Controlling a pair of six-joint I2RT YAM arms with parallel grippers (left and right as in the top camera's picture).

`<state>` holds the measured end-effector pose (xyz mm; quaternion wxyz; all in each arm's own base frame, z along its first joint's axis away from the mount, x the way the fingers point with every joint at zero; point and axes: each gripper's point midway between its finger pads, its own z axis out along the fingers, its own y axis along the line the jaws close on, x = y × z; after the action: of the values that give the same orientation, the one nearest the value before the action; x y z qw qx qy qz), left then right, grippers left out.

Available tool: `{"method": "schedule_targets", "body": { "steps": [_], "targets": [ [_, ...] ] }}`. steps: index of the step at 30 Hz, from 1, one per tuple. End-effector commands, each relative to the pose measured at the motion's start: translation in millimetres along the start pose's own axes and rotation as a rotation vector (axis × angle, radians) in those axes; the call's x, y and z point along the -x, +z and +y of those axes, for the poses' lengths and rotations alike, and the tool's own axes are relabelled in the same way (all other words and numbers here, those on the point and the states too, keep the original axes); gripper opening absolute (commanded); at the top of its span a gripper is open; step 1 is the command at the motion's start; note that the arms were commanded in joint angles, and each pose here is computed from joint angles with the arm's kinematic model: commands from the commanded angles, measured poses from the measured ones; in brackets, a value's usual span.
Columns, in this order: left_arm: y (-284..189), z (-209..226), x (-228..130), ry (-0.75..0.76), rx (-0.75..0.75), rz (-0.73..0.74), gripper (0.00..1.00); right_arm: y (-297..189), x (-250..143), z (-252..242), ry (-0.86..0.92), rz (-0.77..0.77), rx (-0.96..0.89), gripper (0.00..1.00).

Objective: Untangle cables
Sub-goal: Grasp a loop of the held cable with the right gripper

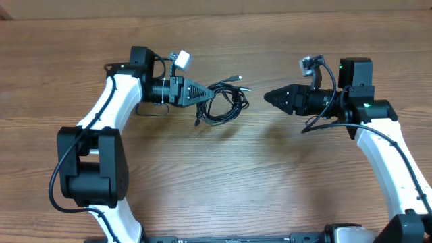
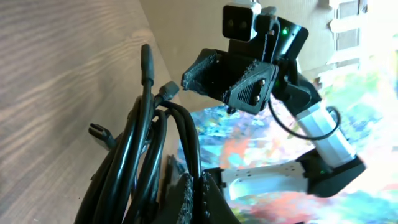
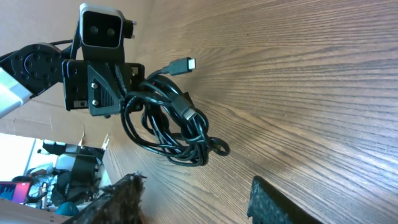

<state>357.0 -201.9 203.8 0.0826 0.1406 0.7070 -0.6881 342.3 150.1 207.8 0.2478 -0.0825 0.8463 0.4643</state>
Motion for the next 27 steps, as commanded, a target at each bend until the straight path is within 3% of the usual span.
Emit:
{"method": "schedule_targets", "body": {
  "steps": [1,10,16,22,27],
  "targets": [
    [0,-14,6,-0.077,-0.051,-0.006,0.04,1,2,4,-0.005,0.006,0.011,0.61],
    [0,-14,7,-0.119,-0.051,-0.004,0.04,11,-7,0,0.020,0.045,0.016,0.60],
    [0,-14,10,-0.180,-0.051,-0.002,0.04,45,-31,15,-0.035,0.130,0.065,0.61],
    [0,-14,11,-0.215,-0.051,-0.001,0.04,58,-16,-12,-0.097,0.060,-0.154,0.60],
    [0,-14,11,-0.215,-0.051,-0.001,0.04,60,-13,-15,-0.108,0.049,-0.172,0.56]
  ]
}}
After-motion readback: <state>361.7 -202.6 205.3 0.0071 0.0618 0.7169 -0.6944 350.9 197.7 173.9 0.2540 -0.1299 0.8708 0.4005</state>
